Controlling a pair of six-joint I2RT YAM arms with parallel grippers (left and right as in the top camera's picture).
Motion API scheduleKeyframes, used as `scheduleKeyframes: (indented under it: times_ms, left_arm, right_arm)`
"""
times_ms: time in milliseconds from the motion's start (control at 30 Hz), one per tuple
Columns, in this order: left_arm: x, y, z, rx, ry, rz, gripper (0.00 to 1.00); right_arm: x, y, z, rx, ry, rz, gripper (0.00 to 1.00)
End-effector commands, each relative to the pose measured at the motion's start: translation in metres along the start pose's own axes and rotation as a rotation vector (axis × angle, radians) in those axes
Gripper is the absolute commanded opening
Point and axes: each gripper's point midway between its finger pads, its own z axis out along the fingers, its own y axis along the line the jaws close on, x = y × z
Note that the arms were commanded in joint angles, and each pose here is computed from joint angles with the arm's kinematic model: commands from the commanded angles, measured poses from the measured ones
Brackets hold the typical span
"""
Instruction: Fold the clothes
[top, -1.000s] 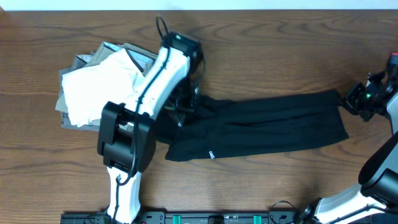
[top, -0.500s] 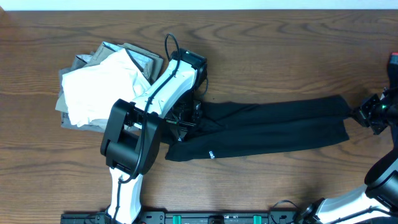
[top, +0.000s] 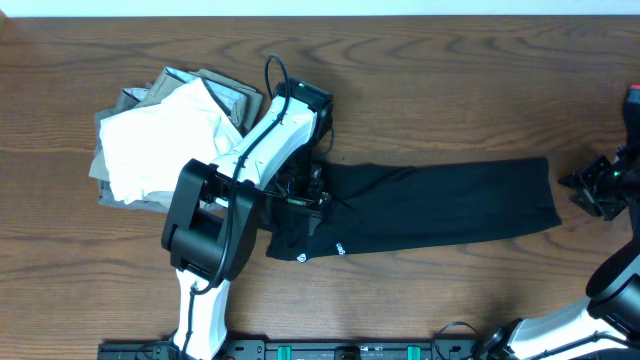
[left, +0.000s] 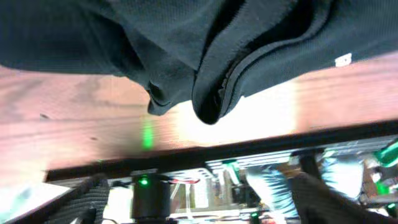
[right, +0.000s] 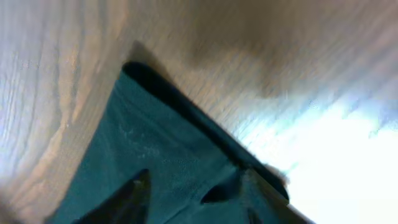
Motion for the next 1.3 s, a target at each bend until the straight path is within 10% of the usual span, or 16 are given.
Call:
scheduleKeyframes:
  times_ms: [0,433,833,1167,1267]
  left_arm:
    - [0.0,0.008,0.0,-0.019,0.005,0.006,0.99]
    - [-0.025,0.013,-0.114,0.063,-0.441,0.004,0.99]
    - [0.039,0.037,-0.278,0.112,-1.145,0.0,0.98]
    - [0.082,0.045,-0.303,0.111,-1.288,-0.009,0.98]
    - [0.081,0.045,-0.303,0.11,-1.286,-0.009,0.98]
  right_arm:
    - [-0.011,0.028,-0.003,-0.112,-0.048,-0.197,0.54]
    - [-0.021,0.027,0.004,0.001,-0.099,-0.573,0.74]
    - [0.003,0.016,0.027,0.005,0.035,-0.627,0.72]
    - [0.028,-0.001,0.063,0.026,0.19,-0.612,0.68]
    - [0.035,0.002,0.067,0.029,0.217,-0.632,0.5]
